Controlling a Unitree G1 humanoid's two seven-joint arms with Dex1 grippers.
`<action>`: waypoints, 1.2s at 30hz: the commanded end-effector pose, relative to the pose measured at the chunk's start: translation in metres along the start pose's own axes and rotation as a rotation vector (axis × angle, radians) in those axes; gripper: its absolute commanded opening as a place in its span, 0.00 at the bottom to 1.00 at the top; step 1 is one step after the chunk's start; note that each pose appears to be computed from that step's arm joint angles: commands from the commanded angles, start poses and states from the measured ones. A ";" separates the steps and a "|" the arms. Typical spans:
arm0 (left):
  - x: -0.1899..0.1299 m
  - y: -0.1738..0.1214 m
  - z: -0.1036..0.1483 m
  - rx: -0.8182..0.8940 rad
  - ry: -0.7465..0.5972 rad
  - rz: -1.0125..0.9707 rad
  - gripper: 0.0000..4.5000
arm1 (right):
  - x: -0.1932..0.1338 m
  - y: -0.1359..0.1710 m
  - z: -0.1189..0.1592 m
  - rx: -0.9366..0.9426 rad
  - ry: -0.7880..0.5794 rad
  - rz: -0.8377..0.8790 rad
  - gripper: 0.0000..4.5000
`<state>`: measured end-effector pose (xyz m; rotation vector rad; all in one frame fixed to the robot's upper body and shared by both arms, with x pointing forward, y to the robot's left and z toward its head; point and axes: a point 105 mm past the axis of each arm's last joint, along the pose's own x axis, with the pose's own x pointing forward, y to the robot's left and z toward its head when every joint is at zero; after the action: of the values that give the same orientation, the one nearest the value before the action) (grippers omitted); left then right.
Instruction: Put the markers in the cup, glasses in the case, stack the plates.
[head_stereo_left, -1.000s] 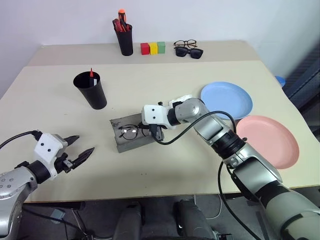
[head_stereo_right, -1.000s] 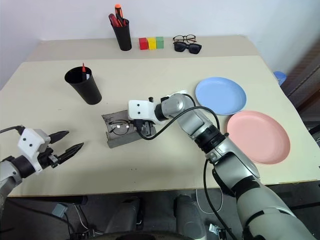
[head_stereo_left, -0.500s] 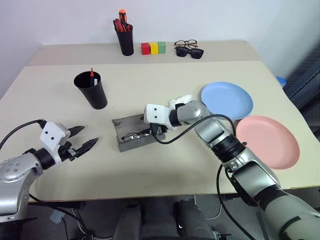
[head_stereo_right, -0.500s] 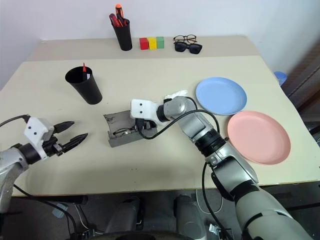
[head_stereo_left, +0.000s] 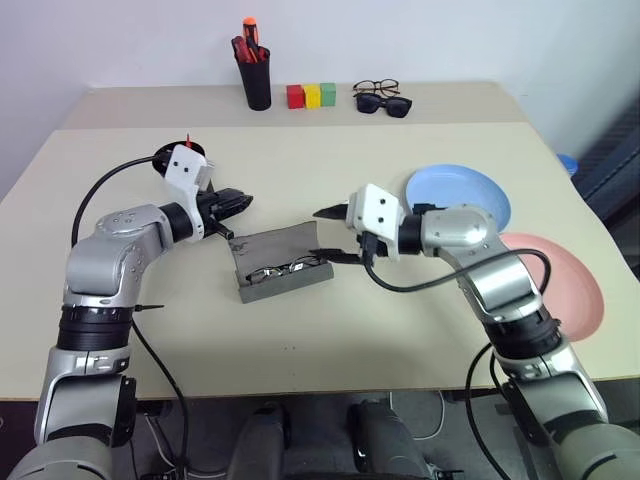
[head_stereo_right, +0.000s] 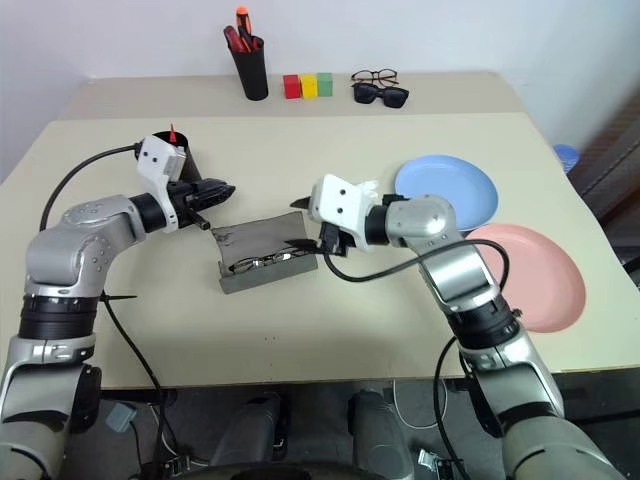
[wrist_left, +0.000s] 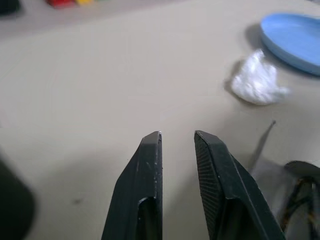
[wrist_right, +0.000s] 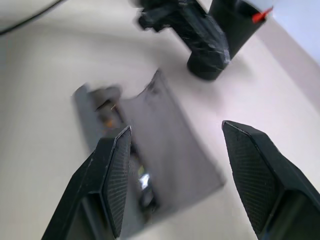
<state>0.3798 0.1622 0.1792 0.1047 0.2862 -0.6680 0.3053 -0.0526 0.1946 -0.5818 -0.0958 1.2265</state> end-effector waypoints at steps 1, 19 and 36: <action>0.009 -0.006 -0.010 -0.057 0.137 -0.034 0.22 | -0.020 0.003 0.009 0.065 -0.037 -0.073 0.65; -0.018 -0.077 -0.034 0.119 0.249 -0.381 0.22 | -0.018 -0.019 0.010 0.089 -0.040 -0.229 0.65; -0.062 -0.065 -0.030 0.195 -0.214 -0.167 0.22 | -0.042 -0.095 -0.108 0.120 0.488 -0.640 0.65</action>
<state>0.2907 0.1547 0.1526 0.1782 0.0977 -0.8661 0.4066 -0.1458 0.1387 -0.6061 0.2545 0.4957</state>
